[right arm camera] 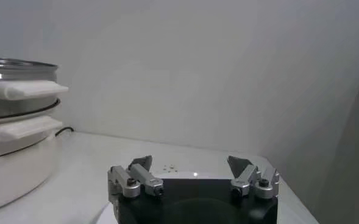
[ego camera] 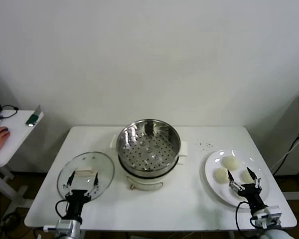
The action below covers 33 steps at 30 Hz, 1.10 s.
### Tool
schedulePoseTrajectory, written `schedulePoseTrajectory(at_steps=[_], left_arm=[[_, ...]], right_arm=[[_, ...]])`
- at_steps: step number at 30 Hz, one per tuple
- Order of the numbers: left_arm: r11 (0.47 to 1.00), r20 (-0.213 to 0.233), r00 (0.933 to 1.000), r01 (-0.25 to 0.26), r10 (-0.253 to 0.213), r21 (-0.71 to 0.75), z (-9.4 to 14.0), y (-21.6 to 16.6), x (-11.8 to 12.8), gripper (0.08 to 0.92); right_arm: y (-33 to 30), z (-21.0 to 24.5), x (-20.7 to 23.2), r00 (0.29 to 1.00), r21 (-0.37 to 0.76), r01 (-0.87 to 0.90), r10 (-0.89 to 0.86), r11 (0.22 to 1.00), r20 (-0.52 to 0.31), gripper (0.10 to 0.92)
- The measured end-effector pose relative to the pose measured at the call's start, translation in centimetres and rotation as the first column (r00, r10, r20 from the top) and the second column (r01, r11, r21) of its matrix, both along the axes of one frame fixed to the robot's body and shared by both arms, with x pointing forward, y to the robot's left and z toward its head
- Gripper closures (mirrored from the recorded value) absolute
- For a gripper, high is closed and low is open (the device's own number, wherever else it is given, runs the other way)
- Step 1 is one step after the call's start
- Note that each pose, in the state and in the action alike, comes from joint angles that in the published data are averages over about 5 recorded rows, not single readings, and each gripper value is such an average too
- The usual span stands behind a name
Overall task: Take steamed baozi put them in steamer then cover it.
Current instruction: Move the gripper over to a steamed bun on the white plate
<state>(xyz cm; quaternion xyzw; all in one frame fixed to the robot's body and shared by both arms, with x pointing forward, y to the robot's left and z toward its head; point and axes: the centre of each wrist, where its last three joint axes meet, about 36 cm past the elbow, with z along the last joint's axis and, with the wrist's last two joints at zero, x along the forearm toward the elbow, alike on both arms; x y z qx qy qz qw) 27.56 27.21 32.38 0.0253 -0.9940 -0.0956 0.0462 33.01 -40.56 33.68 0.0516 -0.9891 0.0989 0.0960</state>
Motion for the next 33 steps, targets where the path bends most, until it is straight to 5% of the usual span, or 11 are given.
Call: schedulePoseTrajectory(at_steps=[10, 22, 33], left_arm=[[1.0, -0.007, 0.9998, 0.019, -0.019, 0.007, 0.3, 0.0, -0.2, 0.177], [1.0, -0.008, 0.9997, 0.022, -0.022, 0.015, 0.2, 0.1, -0.1, 0.177], [1.0, -0.015, 0.9998, 0.012, -0.012, 0.015, 0.4, 0.4, 0.1, 0.177]], right_arm=[[-6.0, 5.8, 5.9, 0.946, -0.233, -0.304, 0.264, 0.924, -0.189, 0.2], [-12.4, 14.6, 14.4, 0.675, -0.415, -0.718, 0.413, 0.558, -0.612, 0.2], [-11.8, 17.5, 22.5, 0.468, -0.371, -0.874, 0.341, 0.313, -0.815, 0.2]])
